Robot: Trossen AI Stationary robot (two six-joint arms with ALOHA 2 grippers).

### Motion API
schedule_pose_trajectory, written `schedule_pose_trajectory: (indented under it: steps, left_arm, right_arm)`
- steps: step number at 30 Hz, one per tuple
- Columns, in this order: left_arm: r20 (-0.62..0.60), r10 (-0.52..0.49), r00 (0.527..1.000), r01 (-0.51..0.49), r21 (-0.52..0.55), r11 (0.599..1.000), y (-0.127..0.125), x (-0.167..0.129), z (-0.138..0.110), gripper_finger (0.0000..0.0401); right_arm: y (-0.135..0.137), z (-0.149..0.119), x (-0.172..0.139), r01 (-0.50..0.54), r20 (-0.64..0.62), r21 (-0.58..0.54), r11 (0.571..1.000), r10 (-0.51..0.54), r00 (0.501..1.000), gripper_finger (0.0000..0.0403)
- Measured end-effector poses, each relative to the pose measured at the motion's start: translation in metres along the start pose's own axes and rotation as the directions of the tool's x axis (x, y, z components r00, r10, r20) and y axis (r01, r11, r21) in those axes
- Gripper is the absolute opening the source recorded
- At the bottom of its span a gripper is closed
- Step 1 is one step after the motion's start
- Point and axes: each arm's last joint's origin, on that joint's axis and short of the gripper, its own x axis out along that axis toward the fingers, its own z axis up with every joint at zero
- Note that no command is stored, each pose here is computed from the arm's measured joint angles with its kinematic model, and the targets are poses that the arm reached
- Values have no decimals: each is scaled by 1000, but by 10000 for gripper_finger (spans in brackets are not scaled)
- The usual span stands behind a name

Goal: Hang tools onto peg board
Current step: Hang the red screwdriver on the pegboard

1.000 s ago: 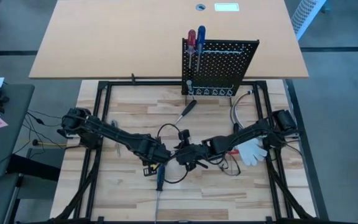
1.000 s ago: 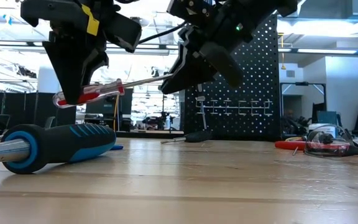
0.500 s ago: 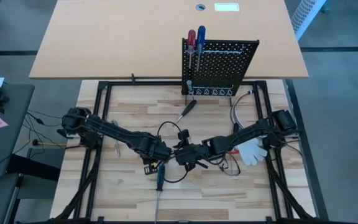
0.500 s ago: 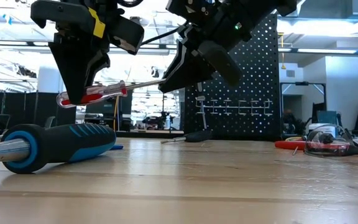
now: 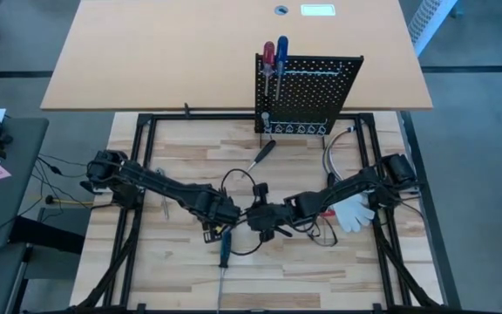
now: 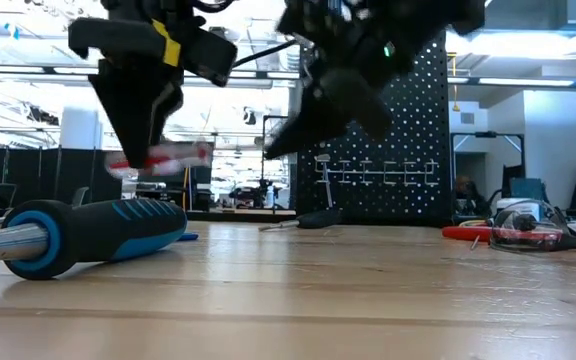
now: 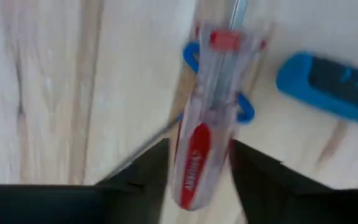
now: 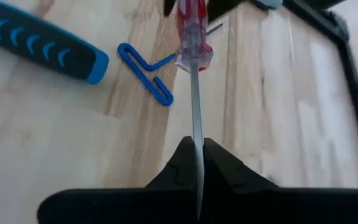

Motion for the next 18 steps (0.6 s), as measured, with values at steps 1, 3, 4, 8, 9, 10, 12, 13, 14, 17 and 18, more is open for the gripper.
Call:
schedule_pose_trajectory:
  steps: [1, 3, 4, 8, 9, 10, 12, 13, 14, 17, 18]
  left_arm:
    - [-6, 18, 1000, -18, 1, 1000, 1, -1, -1, 196]
    - [-34, 83, 996, -83, 3, 997, 6, -4, -7, 237]
    - [-34, 119, 992, -119, 2, 993, 8, -7, -10, 251]
    - [82, 299, 951, -297, -35, 954, 20, -29, -23, 278]
    - [130, 315, 940, -310, -54, 949, 23, -37, -27, 279]
    - [176, 318, 931, -309, -77, 948, 26, -44, -31, 280]
    - [282, 318, 905, -293, -129, 947, 33, -57, -38, 281]
    - [338, 320, 885, -285, -150, 947, 36, -61, -42, 281]
    - [394, 322, 861, -279, -164, 946, 39, -63, -46, 281]
    - [556, 330, 762, -267, -195, 944, 45, -65, -56, 282]
    - [599, 326, 732, -259, -198, 945, 46, -62, -58, 282]
  right_arm:
    - [-1, -6, 2, 2, -15, 27, 1000, -1, 1000, 10]
    - [-4, -23, 5, 11, -52, 80, 997, -7, 999, 10]
    - [-5, -31, 6, 20, -59, 115, 993, -14, 998, 10]
    - [-8, -62, -3, 44, -21, 247, 968, -41, 999, 10]
    - [-10, -67, -8, 48, 7, 279, 959, -52, 999, 10]
    - [-13, -72, -16, 56, 40, 309, 949, -72, 997, 10]
    - [-23, -77, -33, 105, 109, 372, 922, -155, 982, 10]
    - [-29, -79, -42, 130, 149, 406, 905, -206, 967, 10]
    - [-35, -79, -52, 150, 191, 434, 888, -253, 948, 10]
    - [-53, -76, -83, 196, 311, 521, 831, -398, 863, 10]
    - [-59, -74, -92, 200, 346, 550, 811, -440, 829, 10]
